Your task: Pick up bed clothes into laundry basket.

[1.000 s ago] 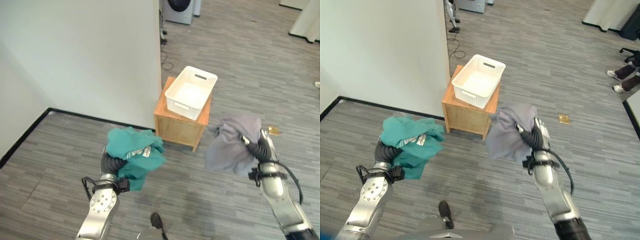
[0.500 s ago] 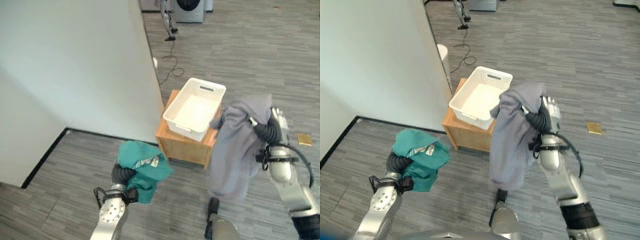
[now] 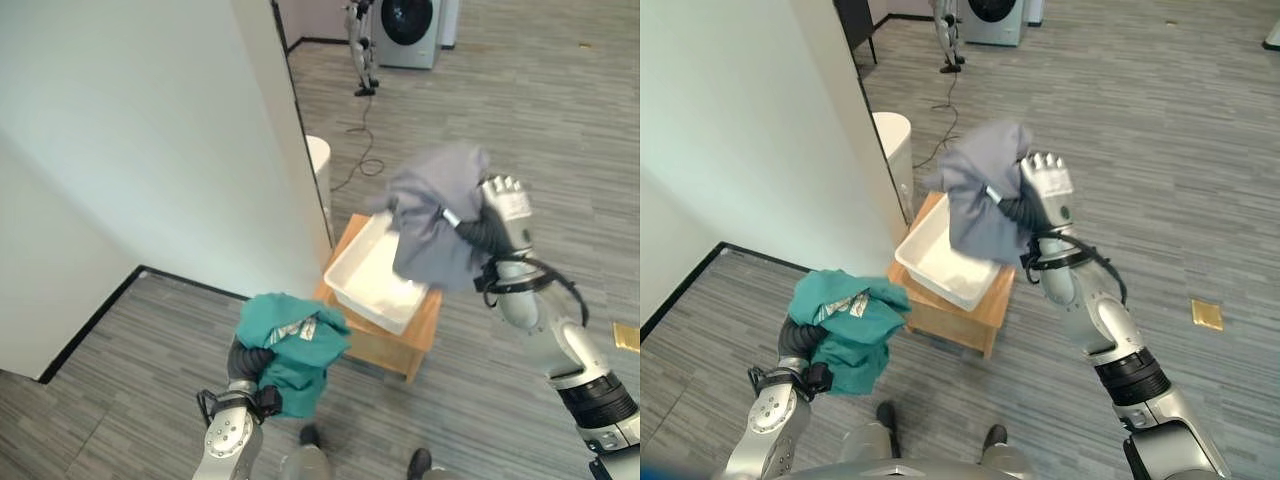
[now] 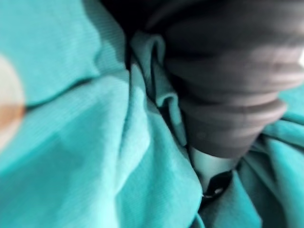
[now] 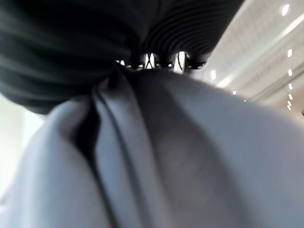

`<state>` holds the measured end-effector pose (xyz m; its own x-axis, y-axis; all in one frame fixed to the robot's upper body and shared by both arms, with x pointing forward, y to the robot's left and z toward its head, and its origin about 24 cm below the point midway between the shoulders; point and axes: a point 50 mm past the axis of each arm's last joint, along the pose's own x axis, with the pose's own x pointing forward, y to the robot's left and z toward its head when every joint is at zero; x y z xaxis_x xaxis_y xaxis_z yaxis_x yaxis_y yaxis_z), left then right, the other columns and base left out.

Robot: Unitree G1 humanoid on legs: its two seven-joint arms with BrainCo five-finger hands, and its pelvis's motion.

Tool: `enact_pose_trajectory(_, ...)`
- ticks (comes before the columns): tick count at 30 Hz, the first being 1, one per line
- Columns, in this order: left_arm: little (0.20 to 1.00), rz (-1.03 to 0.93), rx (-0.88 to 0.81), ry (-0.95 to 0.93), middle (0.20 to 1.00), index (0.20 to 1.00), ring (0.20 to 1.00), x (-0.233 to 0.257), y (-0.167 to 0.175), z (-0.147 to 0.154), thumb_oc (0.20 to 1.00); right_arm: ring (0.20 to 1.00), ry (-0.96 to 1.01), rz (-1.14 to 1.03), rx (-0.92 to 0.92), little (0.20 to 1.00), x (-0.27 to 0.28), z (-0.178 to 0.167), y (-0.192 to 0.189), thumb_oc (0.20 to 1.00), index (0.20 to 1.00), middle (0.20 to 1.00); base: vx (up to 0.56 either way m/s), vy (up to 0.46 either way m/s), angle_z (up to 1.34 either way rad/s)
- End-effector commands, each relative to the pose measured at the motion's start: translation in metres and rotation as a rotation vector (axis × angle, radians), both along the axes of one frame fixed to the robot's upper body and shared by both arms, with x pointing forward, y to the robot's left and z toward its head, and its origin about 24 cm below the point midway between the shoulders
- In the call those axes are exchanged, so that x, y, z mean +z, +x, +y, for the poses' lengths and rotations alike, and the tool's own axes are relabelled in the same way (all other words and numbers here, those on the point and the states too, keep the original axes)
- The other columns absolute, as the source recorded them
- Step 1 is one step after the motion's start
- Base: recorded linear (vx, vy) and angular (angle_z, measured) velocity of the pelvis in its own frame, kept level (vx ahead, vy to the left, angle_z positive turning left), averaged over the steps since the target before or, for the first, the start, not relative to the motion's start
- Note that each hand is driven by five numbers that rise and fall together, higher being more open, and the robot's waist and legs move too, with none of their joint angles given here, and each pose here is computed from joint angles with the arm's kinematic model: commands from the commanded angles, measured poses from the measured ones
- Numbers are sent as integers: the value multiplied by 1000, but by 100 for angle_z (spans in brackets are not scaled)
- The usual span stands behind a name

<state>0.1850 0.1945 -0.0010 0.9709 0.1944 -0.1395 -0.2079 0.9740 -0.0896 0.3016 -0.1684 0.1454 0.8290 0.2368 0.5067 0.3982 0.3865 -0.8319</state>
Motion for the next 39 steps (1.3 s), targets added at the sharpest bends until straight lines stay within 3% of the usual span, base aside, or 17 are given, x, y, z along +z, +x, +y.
enact_pose_trajectory(1,200,-206,-3,-1,200,200,200,39,5,14,200,200,-49,-156,11,200,42,14,21,200,200,200,76,-6,-7)
enact_pose_trajectory(12,200,-146,-57,-4,200,200,200,29,3,23,200,200,-204,26,-113,200,25,2,65,200,200,200,83,-12,10)
enact_pose_trajectory(16,200,-109,-65,4,200,200,200,24,0,28,200,200,-299,57,-207,200,31,-16,78,200,200,200,36,14,7)
enact_pose_trajectory(25,200,-127,-75,12,200,200,200,26,10,30,200,200,-307,128,-329,200,28,-43,88,200,200,200,-4,4,12)
enact_pose_trajectory(26,200,-137,-110,1,200,200,200,28,16,25,200,200,-309,185,-430,200,26,-68,91,200,200,200,-16,-12,21)
enact_pose_trajectory(32,200,-180,-137,1,200,200,200,35,28,20,200,200,-233,175,-612,200,53,-112,92,200,200,200,-22,-14,30)
enact_pose_trajectory(33,200,-183,-135,3,200,200,200,36,30,20,200,893,-224,178,-640,893,55,-120,90,893,893,893,-13,11,13)
enact_pose_trajectory(34,200,-184,-135,3,200,200,200,36,30,20,200,1000,-224,177,-640,1000,55,-120,90,1000,1000,1000,0,0,0)
enact_pose_trajectory(39,200,-196,-139,-7,200,200,200,37,32,19,200,1000,-209,219,-710,1000,53,-137,86,1000,1000,1000,21,12,8)
